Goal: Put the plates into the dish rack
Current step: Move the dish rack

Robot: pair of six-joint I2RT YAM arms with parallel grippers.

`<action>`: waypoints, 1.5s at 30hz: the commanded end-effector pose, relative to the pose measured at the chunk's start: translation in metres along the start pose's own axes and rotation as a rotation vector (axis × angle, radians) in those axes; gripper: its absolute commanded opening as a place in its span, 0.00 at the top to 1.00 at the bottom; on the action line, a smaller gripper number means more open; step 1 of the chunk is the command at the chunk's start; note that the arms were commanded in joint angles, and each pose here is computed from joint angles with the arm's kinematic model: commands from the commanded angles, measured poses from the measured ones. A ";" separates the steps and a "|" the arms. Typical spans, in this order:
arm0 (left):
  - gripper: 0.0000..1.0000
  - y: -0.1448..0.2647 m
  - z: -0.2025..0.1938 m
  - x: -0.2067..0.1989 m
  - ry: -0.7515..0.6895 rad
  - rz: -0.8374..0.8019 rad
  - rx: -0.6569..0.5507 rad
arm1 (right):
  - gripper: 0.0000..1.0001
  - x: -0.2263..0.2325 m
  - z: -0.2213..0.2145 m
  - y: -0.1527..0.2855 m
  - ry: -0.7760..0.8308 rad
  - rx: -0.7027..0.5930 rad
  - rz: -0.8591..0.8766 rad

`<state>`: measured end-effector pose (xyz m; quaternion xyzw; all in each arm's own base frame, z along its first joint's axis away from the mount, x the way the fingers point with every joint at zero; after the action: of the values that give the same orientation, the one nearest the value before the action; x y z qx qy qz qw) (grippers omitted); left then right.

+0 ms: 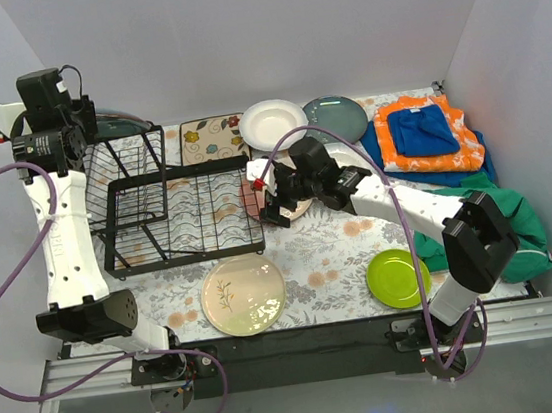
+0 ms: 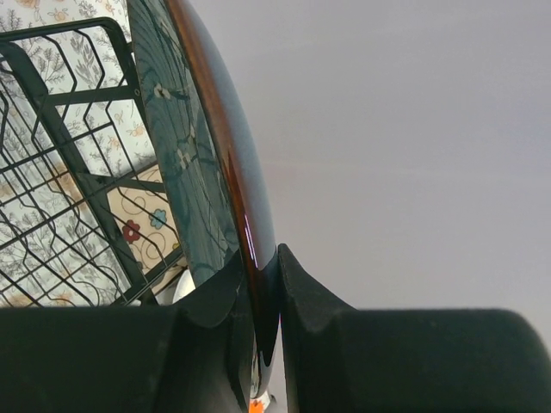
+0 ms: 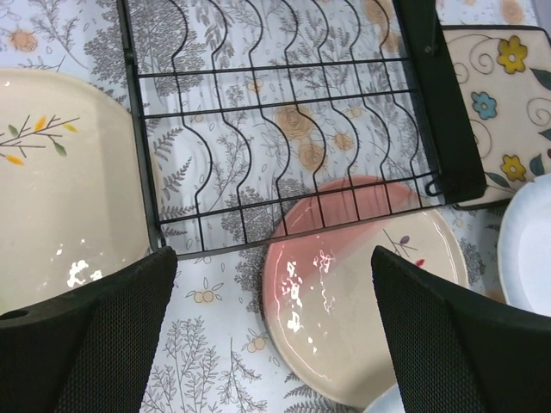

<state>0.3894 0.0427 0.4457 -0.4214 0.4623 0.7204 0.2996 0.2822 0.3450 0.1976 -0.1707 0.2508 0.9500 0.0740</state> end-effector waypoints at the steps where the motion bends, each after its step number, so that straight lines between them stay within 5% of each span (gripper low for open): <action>1: 1.00 0.074 0.037 -0.081 0.705 -0.269 0.043 | 0.02 0.008 0.011 -0.013 0.069 -0.079 0.087; 17: 1.00 0.099 0.045 -0.073 0.714 -0.276 0.044 | 0.04 0.042 -0.011 -0.094 0.167 -0.015 0.162; 33: 1.00 0.111 0.047 -0.065 0.720 -0.301 0.056 | 0.09 0.035 0.048 -0.072 0.076 -0.081 0.185; 45: 1.00 0.117 0.047 -0.060 0.722 -0.304 0.070 | 0.23 0.088 -0.010 -0.085 0.094 0.073 0.297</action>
<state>0.3208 0.0359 0.4679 -0.4425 0.4522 0.7069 0.3163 0.2271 0.4204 0.1332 -0.1715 0.2896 0.9390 -0.0712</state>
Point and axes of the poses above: each gripper's point midway between its finger pads, its own y axis back along the fingers, its own x axis along the line the jaws close on, z = x × y, the point moved 3 cm from there along y, back along the fingers, and after that the axes turned 8 degrees about y, right-handed, at the moved point
